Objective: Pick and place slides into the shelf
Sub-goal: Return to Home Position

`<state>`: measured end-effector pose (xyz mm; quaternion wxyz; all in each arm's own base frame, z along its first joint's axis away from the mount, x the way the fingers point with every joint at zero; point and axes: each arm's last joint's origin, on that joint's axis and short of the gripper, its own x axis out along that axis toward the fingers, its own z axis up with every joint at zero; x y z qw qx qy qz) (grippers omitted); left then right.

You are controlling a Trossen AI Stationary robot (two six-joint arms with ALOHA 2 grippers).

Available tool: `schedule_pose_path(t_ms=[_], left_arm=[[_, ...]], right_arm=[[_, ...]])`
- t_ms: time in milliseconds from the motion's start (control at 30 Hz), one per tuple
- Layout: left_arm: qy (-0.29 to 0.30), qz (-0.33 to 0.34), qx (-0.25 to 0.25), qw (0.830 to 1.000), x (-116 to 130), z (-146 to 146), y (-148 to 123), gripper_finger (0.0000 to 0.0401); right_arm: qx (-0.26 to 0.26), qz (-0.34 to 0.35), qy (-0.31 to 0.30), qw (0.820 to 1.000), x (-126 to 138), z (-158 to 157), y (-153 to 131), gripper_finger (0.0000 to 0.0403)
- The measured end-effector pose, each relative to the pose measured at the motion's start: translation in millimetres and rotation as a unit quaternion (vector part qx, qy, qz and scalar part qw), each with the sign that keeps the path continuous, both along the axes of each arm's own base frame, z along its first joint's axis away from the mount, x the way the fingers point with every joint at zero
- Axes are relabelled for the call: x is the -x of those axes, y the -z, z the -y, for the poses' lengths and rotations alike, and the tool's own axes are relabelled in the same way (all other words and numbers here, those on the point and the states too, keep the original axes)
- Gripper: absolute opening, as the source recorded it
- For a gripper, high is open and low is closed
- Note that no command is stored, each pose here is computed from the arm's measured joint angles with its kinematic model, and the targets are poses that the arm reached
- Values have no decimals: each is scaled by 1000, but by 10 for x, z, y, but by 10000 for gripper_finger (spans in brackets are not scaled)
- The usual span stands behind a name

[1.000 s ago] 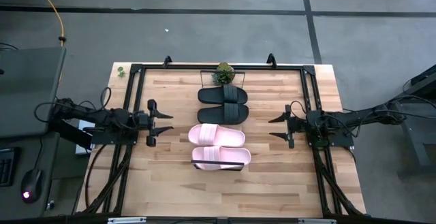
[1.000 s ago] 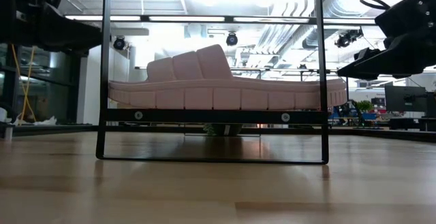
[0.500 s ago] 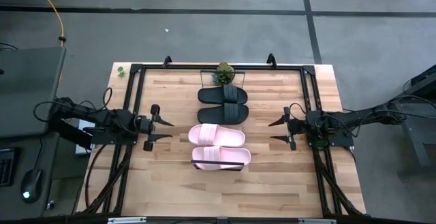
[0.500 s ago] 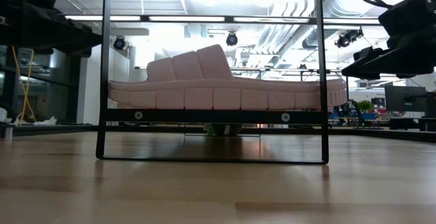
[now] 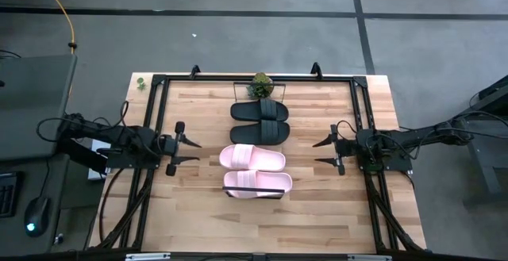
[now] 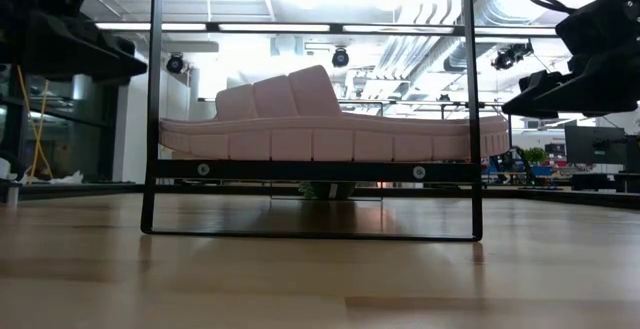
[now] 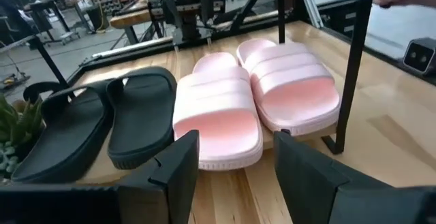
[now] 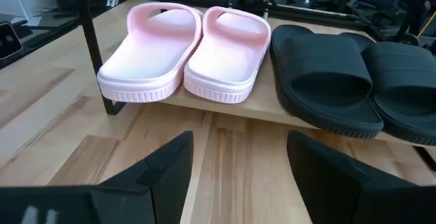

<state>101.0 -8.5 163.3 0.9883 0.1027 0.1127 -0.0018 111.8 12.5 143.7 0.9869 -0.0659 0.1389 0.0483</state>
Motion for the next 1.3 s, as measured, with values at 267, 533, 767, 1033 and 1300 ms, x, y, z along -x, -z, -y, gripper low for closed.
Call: schedule_pose_path(t_ms=[267, 533, 767, 1033, 1300], left_arm=[[4, 32, -10, 999, -12, 2, -61, 172], [0, 84, -6, 996, -28, 2, -26, 172], [-14, 112, -5, 994, 10, -10, -38, 172], [-16, 119, -3, 993, 19, -13, -49, 172], [-16, 119, -3, 993, 19, -13, -48, 172]], right_arm=[[1, 2, 0, 1000, -1, 0, -8, 229], [0, 25, 1, 1000, -13, -1, -54, 229], [1, 28, 0, 1000, -14, -1, -62, 229], [10, 18, 5, 1000, -9, 4, -44, 229], [3, 7, 56, 998, -5, 31, -24, 229]])
